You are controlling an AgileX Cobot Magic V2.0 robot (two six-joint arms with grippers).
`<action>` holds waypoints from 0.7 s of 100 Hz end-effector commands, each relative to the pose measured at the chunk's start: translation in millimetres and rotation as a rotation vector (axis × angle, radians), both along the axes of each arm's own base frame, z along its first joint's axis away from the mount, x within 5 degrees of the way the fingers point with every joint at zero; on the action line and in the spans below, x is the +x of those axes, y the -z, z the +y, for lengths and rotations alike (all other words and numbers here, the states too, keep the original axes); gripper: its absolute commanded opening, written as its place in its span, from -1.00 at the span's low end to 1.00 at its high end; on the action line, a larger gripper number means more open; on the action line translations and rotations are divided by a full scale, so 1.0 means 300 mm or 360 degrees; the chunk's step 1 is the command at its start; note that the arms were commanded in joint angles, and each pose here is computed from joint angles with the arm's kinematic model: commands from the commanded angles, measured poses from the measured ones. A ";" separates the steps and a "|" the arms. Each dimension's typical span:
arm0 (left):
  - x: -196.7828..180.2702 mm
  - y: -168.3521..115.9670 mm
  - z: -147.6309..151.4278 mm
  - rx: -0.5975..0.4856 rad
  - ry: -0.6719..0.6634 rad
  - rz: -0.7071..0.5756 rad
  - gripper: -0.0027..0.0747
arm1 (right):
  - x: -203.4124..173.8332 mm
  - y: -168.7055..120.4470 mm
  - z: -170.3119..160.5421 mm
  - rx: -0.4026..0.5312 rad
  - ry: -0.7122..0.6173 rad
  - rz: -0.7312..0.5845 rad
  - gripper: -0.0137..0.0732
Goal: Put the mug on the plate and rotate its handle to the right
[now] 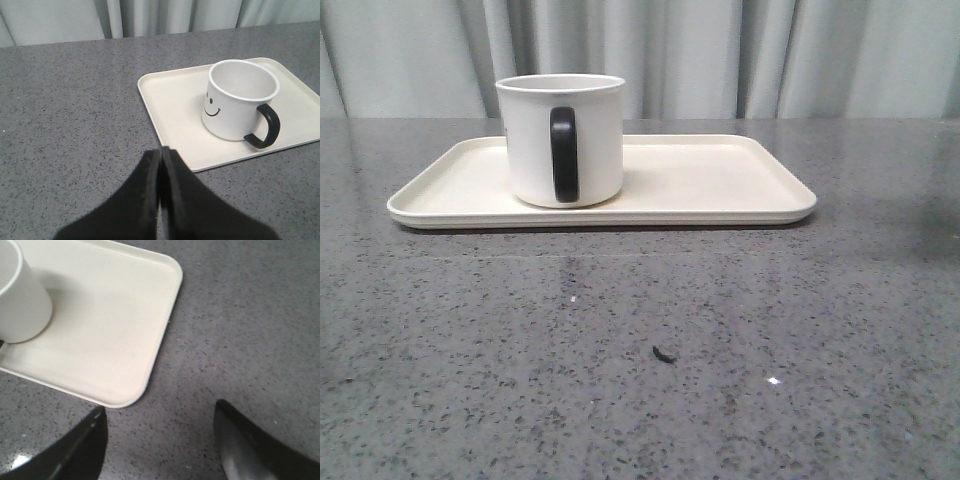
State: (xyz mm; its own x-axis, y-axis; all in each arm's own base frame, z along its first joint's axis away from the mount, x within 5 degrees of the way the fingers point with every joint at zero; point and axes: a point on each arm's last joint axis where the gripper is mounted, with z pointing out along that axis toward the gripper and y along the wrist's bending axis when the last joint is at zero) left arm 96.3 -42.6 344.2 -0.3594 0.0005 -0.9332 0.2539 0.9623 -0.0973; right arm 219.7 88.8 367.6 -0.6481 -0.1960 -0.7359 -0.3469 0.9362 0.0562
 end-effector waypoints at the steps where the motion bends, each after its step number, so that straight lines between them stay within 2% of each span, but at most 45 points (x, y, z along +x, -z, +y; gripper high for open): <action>1: -0.001 -0.035 -0.008 -0.0044 0.0046 -0.0079 -0.98 | 0.052 -0.067 0.057 0.0018 -0.0075 -0.0103 0.53; 36: -0.001 -0.039 -0.014 -0.0064 0.0076 -0.0095 -0.98 | 0.215 -0.114 0.267 -0.0001 -0.0252 0.0105 0.56; 70: -0.004 -0.035 -0.017 -0.0092 0.0083 -0.0062 -0.98 | 0.342 -0.140 0.366 0.0063 -0.0289 0.0269 0.56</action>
State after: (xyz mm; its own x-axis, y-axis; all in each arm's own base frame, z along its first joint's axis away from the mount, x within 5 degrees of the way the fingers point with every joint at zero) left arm 95.2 -44.6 342.9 -0.3816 -0.0199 -0.9241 0.2642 0.9557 -0.1297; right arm 324.6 197.0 381.9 -0.7573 -0.3330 -0.5617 -0.4793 0.8677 0.1317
